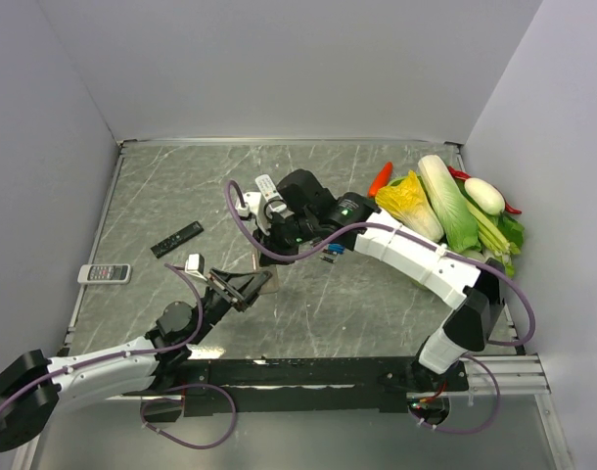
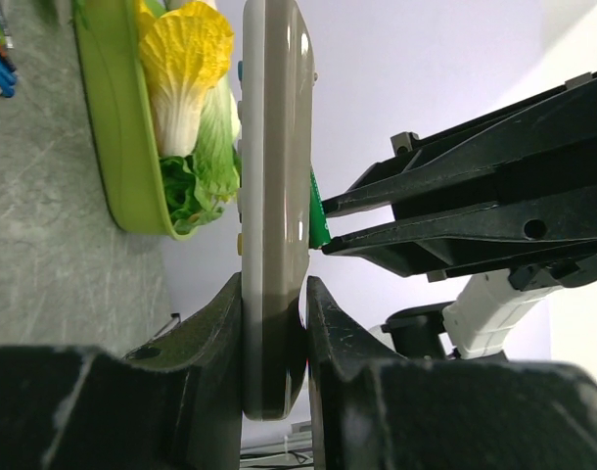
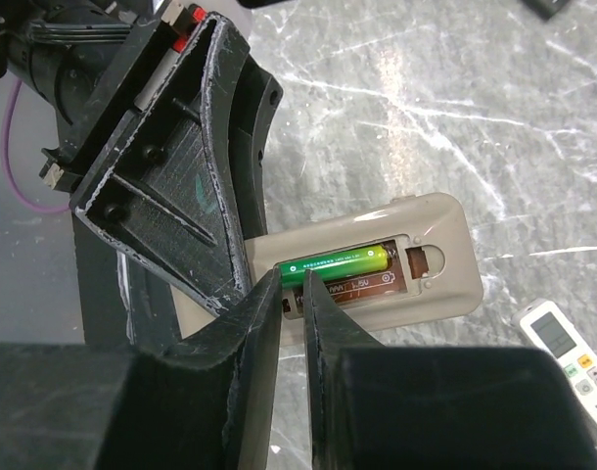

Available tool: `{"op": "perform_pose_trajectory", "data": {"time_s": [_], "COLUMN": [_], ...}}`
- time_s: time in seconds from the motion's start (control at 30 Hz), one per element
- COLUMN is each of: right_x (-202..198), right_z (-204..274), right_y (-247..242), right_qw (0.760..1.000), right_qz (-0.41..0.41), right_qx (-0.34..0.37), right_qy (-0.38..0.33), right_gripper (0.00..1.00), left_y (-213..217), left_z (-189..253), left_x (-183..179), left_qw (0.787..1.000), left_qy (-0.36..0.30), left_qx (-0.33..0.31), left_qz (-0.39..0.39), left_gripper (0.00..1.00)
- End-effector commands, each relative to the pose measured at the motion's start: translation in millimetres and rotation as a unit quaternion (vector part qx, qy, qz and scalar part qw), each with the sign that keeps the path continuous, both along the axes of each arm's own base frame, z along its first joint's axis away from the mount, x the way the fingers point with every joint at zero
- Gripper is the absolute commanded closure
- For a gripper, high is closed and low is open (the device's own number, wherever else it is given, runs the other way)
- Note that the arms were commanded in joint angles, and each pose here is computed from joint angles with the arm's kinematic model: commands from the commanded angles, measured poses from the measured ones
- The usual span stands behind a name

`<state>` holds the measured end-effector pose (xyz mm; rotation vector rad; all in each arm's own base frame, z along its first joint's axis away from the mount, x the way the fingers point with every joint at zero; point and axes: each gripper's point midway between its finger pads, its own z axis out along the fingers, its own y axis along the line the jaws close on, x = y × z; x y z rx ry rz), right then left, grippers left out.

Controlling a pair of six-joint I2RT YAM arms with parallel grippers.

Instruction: Load the batteries into the remote control

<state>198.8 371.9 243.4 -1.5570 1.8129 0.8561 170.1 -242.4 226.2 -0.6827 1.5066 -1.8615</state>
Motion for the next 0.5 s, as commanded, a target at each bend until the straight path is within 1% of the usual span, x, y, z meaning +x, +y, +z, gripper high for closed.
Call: {"op": "perform_pose_trajectory", "data": {"time_s": [0.0,0.47], "right_x": [9,7], "right_z": [-45,-71], "right_y": [1,6], "right_qw": [0.999,0.998], "right_qz": [0.003,0.003], "right_qx": [-0.042,-0.047], "right_qy": [0.014,0.038], "right_gripper": [0.81,0.90], "left_y": [7,9], "left_z": [69,83], "left_x": [-33,-39], "left_qw": [0.989,0.985], "left_qy": [-0.098,-0.122], "left_qx": [-0.098,-0.109], "left_qz": [-0.055,-0.061], "left_gripper": [0.99,0.99]}}
